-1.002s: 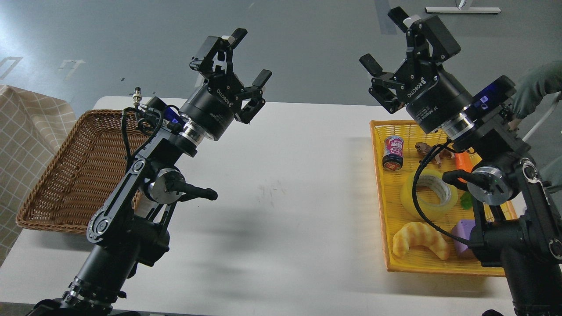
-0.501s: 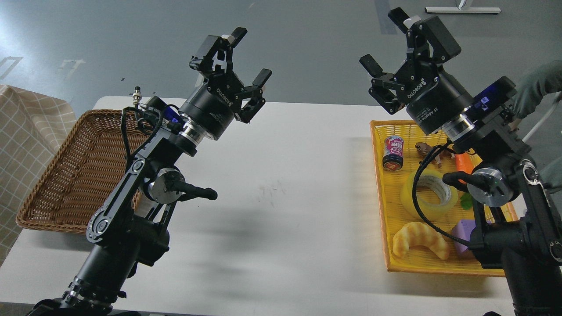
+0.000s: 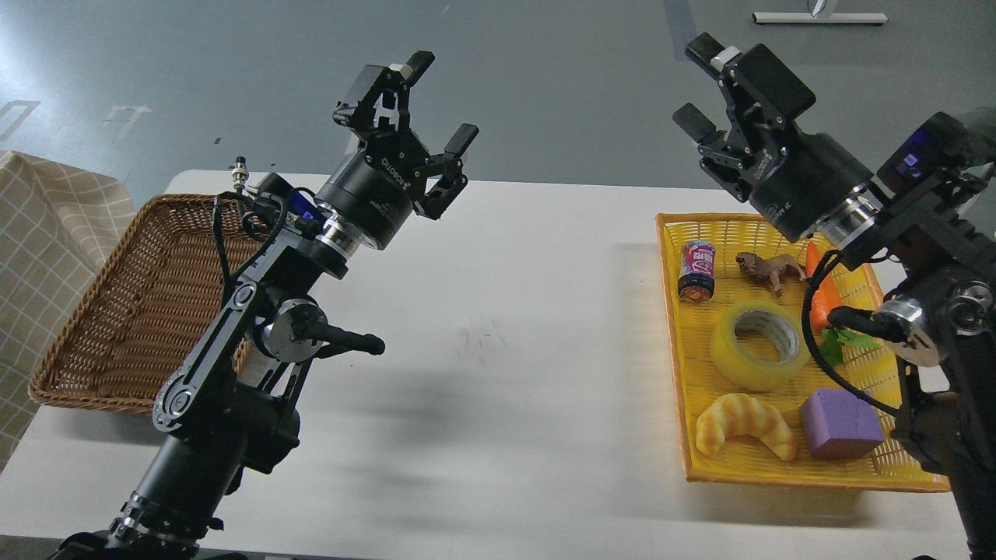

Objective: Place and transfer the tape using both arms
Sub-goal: 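Swing the right arm out toward the side of the yellow tray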

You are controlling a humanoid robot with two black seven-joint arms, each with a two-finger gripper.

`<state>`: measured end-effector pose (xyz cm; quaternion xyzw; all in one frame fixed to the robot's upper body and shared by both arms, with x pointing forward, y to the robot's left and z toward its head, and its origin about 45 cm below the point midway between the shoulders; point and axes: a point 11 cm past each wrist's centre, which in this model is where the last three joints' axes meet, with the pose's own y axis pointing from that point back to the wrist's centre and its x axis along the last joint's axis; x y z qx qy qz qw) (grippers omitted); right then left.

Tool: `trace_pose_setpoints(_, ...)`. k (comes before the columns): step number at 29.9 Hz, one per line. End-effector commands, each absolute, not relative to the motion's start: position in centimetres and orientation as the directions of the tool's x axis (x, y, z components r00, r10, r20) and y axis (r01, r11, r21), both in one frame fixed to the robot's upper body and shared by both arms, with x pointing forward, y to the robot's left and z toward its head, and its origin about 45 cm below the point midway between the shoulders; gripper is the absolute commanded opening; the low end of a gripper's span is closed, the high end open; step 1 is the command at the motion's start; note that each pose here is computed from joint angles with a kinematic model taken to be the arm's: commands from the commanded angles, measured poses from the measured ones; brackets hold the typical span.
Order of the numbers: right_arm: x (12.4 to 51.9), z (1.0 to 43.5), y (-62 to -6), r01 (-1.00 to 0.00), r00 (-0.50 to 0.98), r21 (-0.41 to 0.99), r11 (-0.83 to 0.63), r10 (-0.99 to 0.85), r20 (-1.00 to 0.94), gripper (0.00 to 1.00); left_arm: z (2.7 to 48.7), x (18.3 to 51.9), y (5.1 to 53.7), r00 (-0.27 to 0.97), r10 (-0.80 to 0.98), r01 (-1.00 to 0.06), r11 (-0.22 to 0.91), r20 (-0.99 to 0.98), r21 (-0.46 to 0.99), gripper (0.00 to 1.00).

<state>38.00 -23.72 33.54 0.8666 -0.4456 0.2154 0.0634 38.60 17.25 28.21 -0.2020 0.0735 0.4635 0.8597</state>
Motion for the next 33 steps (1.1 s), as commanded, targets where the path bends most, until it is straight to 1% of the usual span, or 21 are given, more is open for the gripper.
trace_pose_setpoints(1, 38.3, 33.3, -27.2, -0.845, 0.452, 0.035, -0.534, -0.677, 0.581, 0.99, 28.1, 38.6, 17.3, 0.557, 0.768, -0.828, 0.487, -0.315, -0.277, 0.98)
trace_pose_setpoints(2, 38.3, 32.9, -28.8, -0.864, 0.432, 0.101, -0.493, -0.624, 0.651, 0.99, 28.1, 38.6, 17.3, 0.556, 0.769, -0.829, 0.487, -0.314, -0.275, 0.98)
trace_pose_setpoints(5, 38.1, 32.5, -31.8, -0.886, 0.419, 0.218, -0.41, -0.503, 0.756, 0.99, 28.0, 38.6, 17.3, 0.555, 0.769, -0.83, 0.486, -0.317, -0.273, 0.98)
trace_pose_setpoints(6, 38.1, 32.5, -31.8, -0.886, 0.419, 0.218, -0.41, -0.503, 0.756, 0.99, 28.0, 38.6, 17.3, 0.555, 0.769, -0.83, 0.486, -0.317, -0.273, 0.98)
trace_pose_setpoints(8, 37.9, 32.0, -33.5, -0.889, 0.428, 0.268, -0.371, -0.464, 0.776, 0.99, 27.9, 38.6, 17.3, 0.555, 0.77, -0.83, 0.487, -0.316, -0.271, 0.98)
trace_pose_setpoints(11, 38.0, 32.2, -35.3, -0.896, 0.423, 0.289, -0.336, -0.448, 0.788, 0.99, 27.9, 38.6, 17.3, 0.555, 0.77, -0.83, 0.488, -0.316, -0.269, 0.98)
trace_pose_setpoints(18, 37.5, 31.3, -36.2, -0.893, 0.437, 0.317, -0.321, -0.443, 0.783, 0.99, 27.8, 38.6, 17.3, 0.553, 0.77, -0.831, 0.487, -0.317, -0.267, 0.98)
trace_pose_setpoints(21, 36.7, 31.0, -38.2, -0.891, 0.448, 0.368, -0.266, -0.376, 0.811, 0.99, 27.8, 38.6, 17.3, 0.553, 0.77, -0.831, 0.487, -0.317, -0.267, 0.98)
trace_pose_setpoints(22, 36.5, 31.5, -39.0, -0.894, 0.442, 0.377, -0.241, -0.345, 0.828, 0.99, 27.8, 38.6, 17.4, 0.552, 0.771, -0.832, 0.486, -0.317, -0.267, 0.98)
trace_pose_setpoints(26, 36.6, 32.4, -38.6, -0.9, 0.426, 0.35, -0.26, -0.35, 0.834, 1.0, 27.8, 38.6, 17.4, 0.552, 0.77, -0.832, 0.485, -0.319, -0.269, 0.98)
trace_pose_setpoints(28, 36.0, 33.9, -36.4, -0.89, 0.414, 0.301, -0.342, -0.331, 0.848, 1.0, 27.8, 38.6, 17.4, 0.554, 0.77, -0.831, 0.486, -0.318, -0.27, 0.98)
trace_pose_setpoints(31, 36.0, 35.5, -37.1, -0.903, 0.376, 0.251, -0.347, -0.359, 0.854, 1.0, 27.8, 38.6, 17.4, 0.555, 0.769, -0.83, 0.487, -0.318, -0.27, 0.98)
trace_pose_setpoints(33, 36.2, 35.4, -37.8, -0.909, 0.373, 0.246, -0.337, -0.391, 0.842, 1.0, 27.8, 38.6, 17.4, 0.555, 0.769, -0.83, 0.487, -0.318, -0.271, 0.98)
